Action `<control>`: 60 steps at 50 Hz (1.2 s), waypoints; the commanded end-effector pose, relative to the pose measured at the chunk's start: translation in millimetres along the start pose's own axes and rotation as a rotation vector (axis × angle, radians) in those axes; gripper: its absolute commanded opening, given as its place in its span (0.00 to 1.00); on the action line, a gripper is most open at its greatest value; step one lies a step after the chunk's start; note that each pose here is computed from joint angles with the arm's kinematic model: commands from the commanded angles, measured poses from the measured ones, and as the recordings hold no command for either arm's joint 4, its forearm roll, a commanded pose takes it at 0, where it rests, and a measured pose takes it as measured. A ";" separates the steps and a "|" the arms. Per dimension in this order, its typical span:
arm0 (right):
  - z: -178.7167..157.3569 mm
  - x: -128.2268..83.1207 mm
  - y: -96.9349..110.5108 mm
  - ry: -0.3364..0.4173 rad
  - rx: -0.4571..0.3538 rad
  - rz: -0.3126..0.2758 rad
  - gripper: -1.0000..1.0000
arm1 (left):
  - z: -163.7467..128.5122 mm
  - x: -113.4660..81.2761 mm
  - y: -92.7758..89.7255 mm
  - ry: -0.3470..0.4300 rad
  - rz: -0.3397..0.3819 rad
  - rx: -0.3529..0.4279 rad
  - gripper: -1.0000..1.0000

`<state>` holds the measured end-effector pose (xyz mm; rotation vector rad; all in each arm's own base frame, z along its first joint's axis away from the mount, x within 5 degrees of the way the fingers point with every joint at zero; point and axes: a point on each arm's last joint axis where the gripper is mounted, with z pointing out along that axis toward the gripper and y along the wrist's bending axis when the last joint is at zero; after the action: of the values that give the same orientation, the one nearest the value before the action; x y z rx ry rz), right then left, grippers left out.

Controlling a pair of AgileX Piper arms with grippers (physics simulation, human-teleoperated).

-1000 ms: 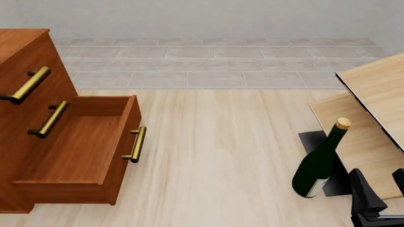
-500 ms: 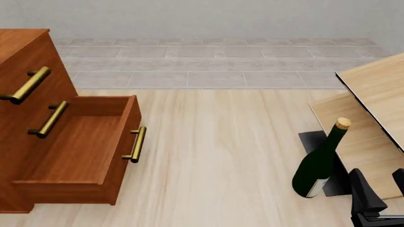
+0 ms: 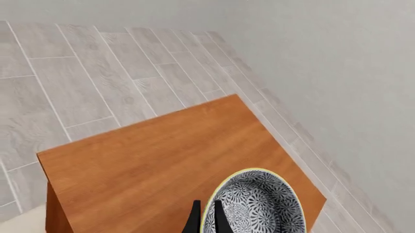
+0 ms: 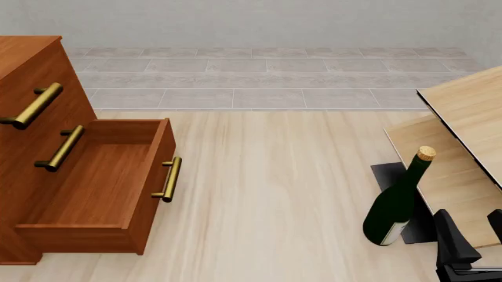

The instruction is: Put the bowl on top of the cabinet.

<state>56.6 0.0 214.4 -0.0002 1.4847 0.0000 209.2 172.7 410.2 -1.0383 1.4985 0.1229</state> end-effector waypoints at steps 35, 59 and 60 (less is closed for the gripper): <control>0.0 0.0 0.0 0.000 0.000 0.000 1.00 | -18.2 -12.7 4.8 -0.073 0.006 -0.002 1.00; 0.0 0.0 0.0 0.000 0.000 0.000 1.00 | -59.9 -30.1 -9.5 -0.150 -0.021 0.057 1.00; 0.0 0.0 0.0 0.000 0.000 0.000 1.00 | -59.9 -30.0 -9.5 -0.150 -0.021 0.057 1.00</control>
<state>56.6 0.0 214.4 -0.0002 1.4846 0.0001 175.2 153.5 444.6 -0.9958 1.3809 0.1416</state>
